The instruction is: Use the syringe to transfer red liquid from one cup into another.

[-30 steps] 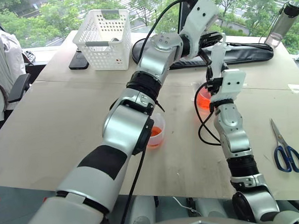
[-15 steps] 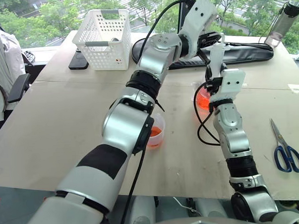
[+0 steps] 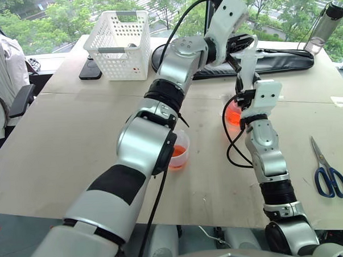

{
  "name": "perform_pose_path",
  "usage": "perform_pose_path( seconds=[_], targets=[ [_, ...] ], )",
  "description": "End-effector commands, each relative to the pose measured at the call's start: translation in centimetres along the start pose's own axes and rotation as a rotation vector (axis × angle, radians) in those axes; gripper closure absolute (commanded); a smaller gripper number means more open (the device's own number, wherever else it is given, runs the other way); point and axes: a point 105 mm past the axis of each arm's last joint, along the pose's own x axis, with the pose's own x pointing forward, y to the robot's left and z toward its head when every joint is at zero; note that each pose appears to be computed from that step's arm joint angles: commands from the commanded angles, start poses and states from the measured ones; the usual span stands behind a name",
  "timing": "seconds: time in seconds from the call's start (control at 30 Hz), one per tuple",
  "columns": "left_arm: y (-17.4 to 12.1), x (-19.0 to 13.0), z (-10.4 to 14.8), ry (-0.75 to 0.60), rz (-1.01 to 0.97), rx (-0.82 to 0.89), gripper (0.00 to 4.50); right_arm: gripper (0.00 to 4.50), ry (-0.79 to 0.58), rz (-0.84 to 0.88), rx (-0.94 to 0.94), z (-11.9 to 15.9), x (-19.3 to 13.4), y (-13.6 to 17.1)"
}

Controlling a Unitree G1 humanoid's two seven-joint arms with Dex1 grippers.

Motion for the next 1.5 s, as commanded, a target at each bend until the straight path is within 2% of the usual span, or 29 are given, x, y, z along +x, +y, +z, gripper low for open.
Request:
perform_pose_path(
  seconds=[0.03, 0.47, 0.73, 0.9, 1.0, 1.03, 1.07, 1.1, 1.13, 1.27, 1.5],
  targets=[
    [1.4, -0.7, 5.5, -0.143, 0.057, 0.087, 4.50, 3.08, 0.007, 0.021, 0.004, -0.1, -0.6, 0.4],
    [1.5, -0.7, 5.5, -0.143, 0.061, 0.085, 4.50, 3.08, 0.013, 0.021, 0.003, -0.2, -0.7, 0.3],
    [0.8, -0.6, 5.1, -0.154, 0.026, 0.083, 4.50, 3.08, -0.038, 0.005, 0.005, 0.9, -0.2, -0.1],
    [0.6, -1.1, 5.4, -0.186, -0.027, 0.022, 4.50, 3.08, -0.053, 0.006, -0.003, 1.2, -0.1, -0.3],
    [0.6, -1.4, 5.5, -0.190, -0.056, 0.004, 3.57, 3.08, -0.066, 0.003, -0.005, 1.4, 0.0, -0.4],
    [0.6, -1.5, 5.3, -0.183, -0.063, 0.005, 3.10, 3.08, -0.071, 0.001, -0.004, 1.5, 0.0, -0.4],
    [0.4, -1.8, 5.0, -0.171, -0.087, 0.002, 3.01, 3.08, -0.081, -0.002, -0.003, 1.7, 0.0, -0.5],
    [0.1, -2.1, 4.6, -0.159, -0.116, -0.006, 2.30, 3.08, -0.090, -0.007, 0.000, 2.0, 0.1, -0.5],
    [0.0, -2.4, 4.2, -0.149, -0.138, -0.012, 2.08, 3.08, -0.099, -0.012, 0.004, 2.2, 0.1, -0.6],
    [-0.5, -4.8, 3.1, -0.126, -0.195, -0.025, 0.31, 3.08, -0.141, -0.040, 0.028, 3.5, 0.3, -1.2],
    [-0.3, -9.2, 3.1, -0.168, -0.172, -0.095, 0.25, 3.08, -0.212, -0.052, 0.045, 5.2, 0.5, -1.7]
  ],
)
